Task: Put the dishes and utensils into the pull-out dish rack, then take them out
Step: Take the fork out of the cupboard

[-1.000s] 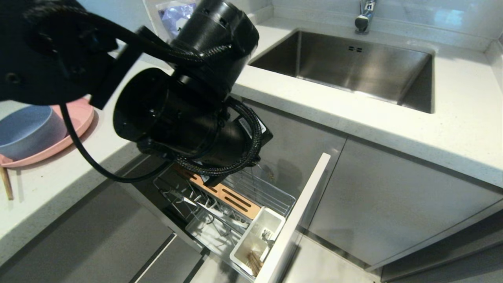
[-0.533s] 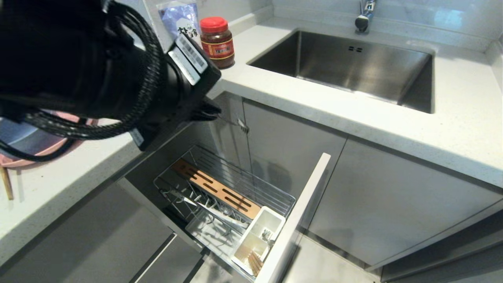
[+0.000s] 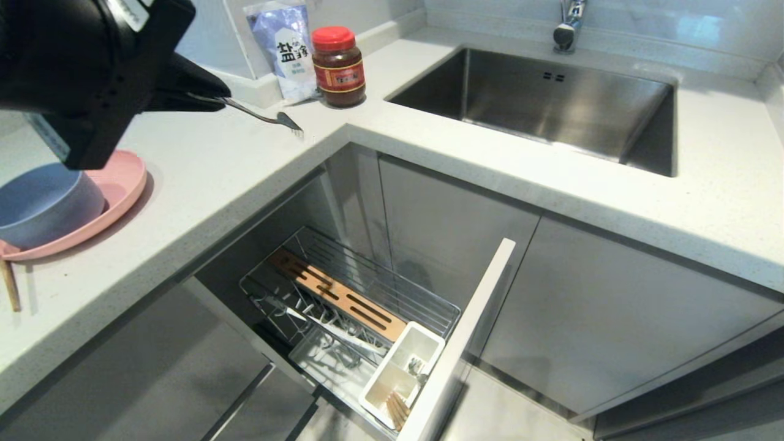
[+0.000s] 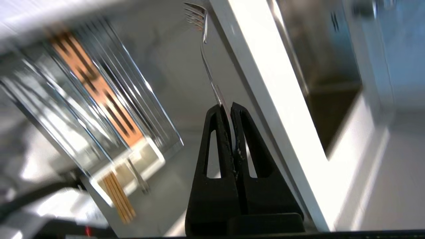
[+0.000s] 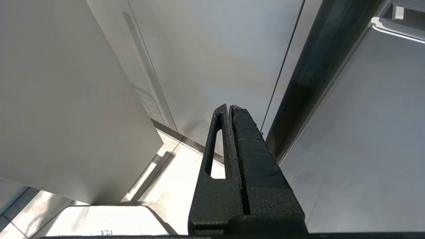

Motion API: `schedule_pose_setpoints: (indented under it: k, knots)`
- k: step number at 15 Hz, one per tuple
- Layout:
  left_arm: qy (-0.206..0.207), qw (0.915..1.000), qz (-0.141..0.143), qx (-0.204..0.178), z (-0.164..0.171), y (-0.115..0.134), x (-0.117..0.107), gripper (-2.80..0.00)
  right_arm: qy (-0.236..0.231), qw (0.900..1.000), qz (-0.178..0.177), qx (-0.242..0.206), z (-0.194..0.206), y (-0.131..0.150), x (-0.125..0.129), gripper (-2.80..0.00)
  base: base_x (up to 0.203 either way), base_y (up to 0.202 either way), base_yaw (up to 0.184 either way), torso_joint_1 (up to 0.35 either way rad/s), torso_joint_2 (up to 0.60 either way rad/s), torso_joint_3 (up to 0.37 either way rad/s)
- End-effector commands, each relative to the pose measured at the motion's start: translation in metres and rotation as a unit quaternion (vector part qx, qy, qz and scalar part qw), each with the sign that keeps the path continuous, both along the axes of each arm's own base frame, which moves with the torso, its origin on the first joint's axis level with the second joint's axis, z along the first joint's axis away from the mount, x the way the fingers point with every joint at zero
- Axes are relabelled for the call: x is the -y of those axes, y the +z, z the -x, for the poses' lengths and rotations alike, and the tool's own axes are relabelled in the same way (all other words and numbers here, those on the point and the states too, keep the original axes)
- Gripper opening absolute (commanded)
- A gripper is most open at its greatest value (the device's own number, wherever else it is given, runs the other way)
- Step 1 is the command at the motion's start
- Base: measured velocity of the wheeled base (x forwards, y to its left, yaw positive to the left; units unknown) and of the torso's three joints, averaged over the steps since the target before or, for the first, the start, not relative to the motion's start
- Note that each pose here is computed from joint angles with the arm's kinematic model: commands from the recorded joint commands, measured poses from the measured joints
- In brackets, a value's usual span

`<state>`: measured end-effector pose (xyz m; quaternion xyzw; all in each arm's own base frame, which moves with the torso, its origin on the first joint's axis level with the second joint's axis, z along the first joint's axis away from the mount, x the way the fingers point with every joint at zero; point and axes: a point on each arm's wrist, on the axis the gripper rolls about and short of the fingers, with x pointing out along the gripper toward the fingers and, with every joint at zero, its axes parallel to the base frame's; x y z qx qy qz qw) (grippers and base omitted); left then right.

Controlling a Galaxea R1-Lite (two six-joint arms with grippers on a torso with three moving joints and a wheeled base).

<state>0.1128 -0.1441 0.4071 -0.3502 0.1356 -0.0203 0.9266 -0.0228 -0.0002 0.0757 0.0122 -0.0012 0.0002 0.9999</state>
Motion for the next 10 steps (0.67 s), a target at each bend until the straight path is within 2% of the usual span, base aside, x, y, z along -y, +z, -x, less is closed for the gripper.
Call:
schedule_pose_setpoints:
  k: [1, 6, 10]
  knots:
    - [0.040, 0.9991, -0.005, 0.015, -0.001, 0.005, -0.010, -2.80, 0.001, 1.000, 0.000, 0.002, 0.000, 0.000, 0.000, -2.80, 0.000, 0.000, 0.000, 0.000, 0.00, 0.000]
    - [0.140, 0.9890, -0.041, 0.028, -0.030, 0.006, -0.029, -2.80, 0.000, 1.000, 0.000, 0.002, 0.000, 0.000, 0.000, -2.80, 0.000, 0.000, 0.000, 0.000, 0.00, 0.000]
    - [0.220, 0.9723, -0.077, 0.018, -0.062, -0.003, -0.033, -2.80, 0.000, 1.000, 0.000, 0.001, 0.000, 0.000, 0.000, -2.80, 0.000, 0.000, 0.000, 0.000, 0.00, 0.000]
